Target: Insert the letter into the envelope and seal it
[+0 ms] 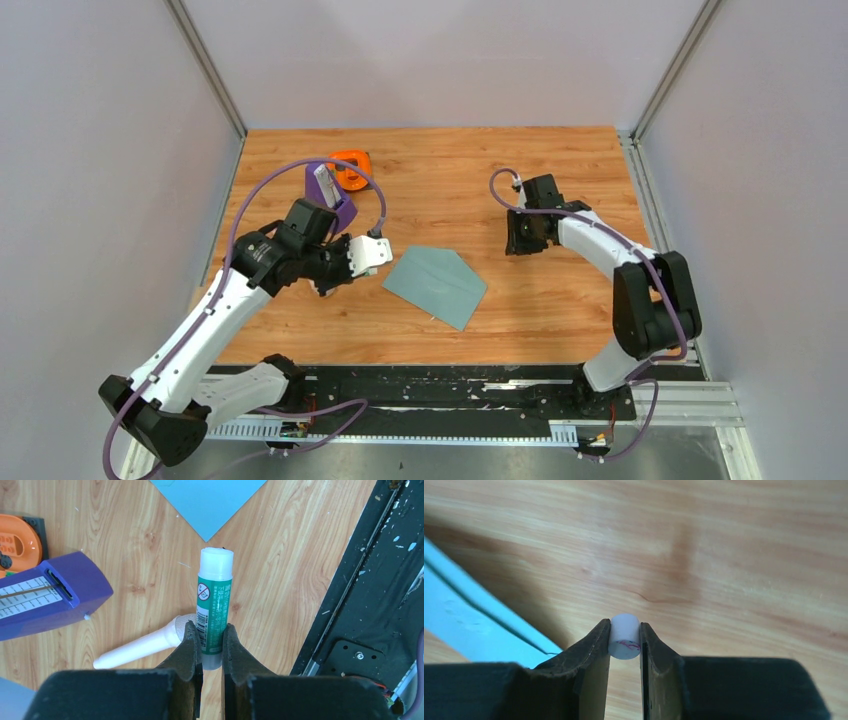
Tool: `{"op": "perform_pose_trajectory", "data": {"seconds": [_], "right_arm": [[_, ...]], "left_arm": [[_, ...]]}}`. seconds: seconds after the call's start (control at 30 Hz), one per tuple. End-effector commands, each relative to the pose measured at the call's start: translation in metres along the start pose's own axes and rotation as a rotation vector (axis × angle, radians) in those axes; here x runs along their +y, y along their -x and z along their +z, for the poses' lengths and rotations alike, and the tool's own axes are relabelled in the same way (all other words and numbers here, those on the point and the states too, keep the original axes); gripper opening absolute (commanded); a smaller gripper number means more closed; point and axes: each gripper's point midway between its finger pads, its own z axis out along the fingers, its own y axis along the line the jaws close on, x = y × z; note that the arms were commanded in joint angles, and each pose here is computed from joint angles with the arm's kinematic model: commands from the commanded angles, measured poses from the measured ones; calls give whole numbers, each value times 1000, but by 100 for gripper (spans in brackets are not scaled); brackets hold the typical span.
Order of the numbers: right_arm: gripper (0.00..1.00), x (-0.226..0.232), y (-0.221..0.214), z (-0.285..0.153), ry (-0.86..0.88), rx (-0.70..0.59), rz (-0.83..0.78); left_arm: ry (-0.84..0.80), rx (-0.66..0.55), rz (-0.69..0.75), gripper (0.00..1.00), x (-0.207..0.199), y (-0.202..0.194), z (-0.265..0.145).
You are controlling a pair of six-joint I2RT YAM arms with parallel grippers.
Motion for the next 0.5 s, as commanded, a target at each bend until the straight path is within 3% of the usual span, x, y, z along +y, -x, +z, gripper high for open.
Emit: {"op": "perform_pose_trajectory", "data": {"seconds": [0.0,0.23,0.3,0.47], "right_arm": [[0,-22,-9,2,-161,95,40],[2,-39,-39,38,-228,257,42],[11,-39,-43,42,-222,274,48],[46,-38,-45,45,-218,276,48]], "left_arm": [[32,-82,14,0,7,21,-14],[33,-100,9,0,6,25,-17],[34,-102,9,0,6,26,-18],[36,-107,15,0,7,27,-19]]}}
